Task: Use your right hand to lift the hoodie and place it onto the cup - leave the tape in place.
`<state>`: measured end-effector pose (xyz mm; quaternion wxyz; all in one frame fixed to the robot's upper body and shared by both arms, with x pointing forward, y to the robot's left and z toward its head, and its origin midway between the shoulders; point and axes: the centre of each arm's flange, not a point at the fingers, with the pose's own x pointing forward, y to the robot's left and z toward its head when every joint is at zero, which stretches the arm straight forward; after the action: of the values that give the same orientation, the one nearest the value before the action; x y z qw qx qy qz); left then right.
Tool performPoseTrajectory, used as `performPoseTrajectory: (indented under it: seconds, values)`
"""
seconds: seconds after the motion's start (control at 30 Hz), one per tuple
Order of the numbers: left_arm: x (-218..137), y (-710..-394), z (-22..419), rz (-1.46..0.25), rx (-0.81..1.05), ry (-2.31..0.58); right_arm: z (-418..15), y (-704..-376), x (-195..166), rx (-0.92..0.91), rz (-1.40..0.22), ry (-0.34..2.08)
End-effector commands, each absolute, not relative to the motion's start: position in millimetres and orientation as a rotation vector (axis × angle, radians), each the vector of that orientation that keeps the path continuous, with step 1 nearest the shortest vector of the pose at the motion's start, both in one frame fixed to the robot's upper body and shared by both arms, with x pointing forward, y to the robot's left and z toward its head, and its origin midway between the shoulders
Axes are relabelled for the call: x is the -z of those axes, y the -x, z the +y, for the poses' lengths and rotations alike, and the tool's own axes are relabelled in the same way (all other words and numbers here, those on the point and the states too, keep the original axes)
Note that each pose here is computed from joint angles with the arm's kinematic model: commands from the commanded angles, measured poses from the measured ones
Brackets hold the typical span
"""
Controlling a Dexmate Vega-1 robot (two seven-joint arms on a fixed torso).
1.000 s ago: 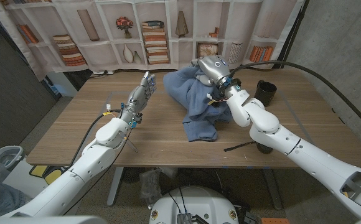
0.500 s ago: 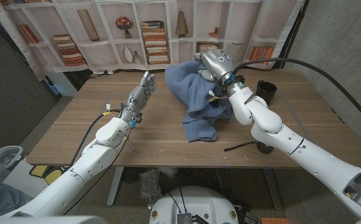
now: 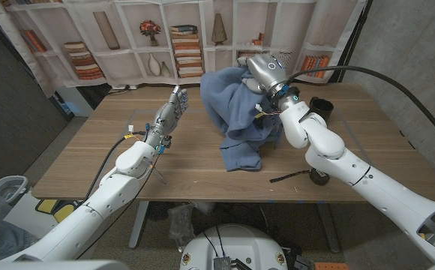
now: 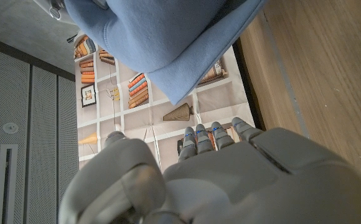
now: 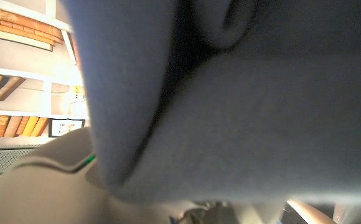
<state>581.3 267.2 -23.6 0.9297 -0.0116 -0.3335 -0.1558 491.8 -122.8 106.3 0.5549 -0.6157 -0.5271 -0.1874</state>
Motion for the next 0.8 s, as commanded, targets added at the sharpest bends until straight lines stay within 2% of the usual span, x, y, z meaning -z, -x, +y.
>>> performPoseTrajectory:
  seconds: [0.03, 0.8]
  values:
    - [21.3, -578.6, 265.5, -0.687, 0.320, 0.017, -129.4, -484.1, -117.9, 0.480, -1.254, 1.425]
    - [20.4, -574.8, 268.4, -0.693, 0.312, 0.018, -142.9, -470.8, -135.5, 0.544, -1.257, 1.394]
